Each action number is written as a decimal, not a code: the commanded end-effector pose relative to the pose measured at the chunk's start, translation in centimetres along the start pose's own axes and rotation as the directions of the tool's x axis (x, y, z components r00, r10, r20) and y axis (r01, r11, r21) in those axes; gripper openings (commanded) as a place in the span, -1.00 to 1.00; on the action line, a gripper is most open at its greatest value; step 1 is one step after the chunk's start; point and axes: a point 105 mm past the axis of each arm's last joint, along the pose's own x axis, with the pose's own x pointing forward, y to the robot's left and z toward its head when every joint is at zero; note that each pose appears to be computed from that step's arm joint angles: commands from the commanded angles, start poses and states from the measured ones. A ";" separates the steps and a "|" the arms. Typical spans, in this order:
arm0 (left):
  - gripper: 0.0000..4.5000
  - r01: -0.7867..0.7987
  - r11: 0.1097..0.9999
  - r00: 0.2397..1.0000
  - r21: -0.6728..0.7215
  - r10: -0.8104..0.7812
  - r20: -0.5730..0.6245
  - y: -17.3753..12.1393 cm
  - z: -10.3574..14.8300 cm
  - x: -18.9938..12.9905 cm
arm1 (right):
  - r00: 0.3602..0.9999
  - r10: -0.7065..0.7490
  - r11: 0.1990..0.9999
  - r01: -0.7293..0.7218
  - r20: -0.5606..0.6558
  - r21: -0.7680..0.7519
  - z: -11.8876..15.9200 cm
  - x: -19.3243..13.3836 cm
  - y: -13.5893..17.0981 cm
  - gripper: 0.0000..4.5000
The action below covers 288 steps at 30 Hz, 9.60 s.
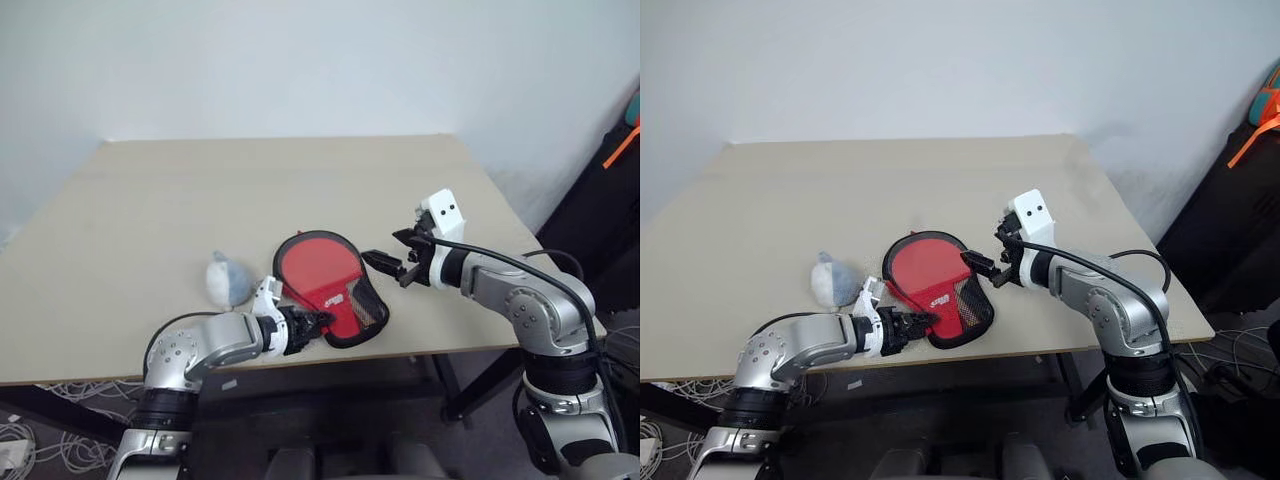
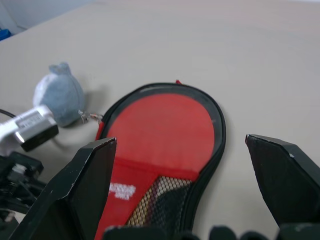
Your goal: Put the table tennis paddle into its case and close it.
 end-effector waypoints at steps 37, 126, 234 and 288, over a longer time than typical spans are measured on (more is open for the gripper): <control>-0.85 0.188 0.863 0.846 0.469 0.100 -0.524 0.8 -5.6 -6.5 | 0.998 0.052 0.998 -0.051 0.047 -0.021 1.5 0.5 1.0 1.00; 1.00 -0.121 0.858 0.888 0.499 -0.132 0.441 7.6 12.4 -9.6 | 0.963 0.219 0.972 -0.230 -0.158 -0.053 -7.1 10.6 6.4 -0.99; -0.69 -0.072 0.530 0.908 0.845 -0.315 0.276 -9.2 16.7 2.5 | 0.945 0.283 0.950 -0.300 -0.165 -0.088 -10.3 11.7 6.5 -1.00; 0.91 0.263 -0.001 0.860 0.965 -0.452 -0.236 -11.9 10.9 -4.5 | 0.950 0.250 0.936 -0.286 -0.185 -0.205 -5.4 1.2 1.5 -1.00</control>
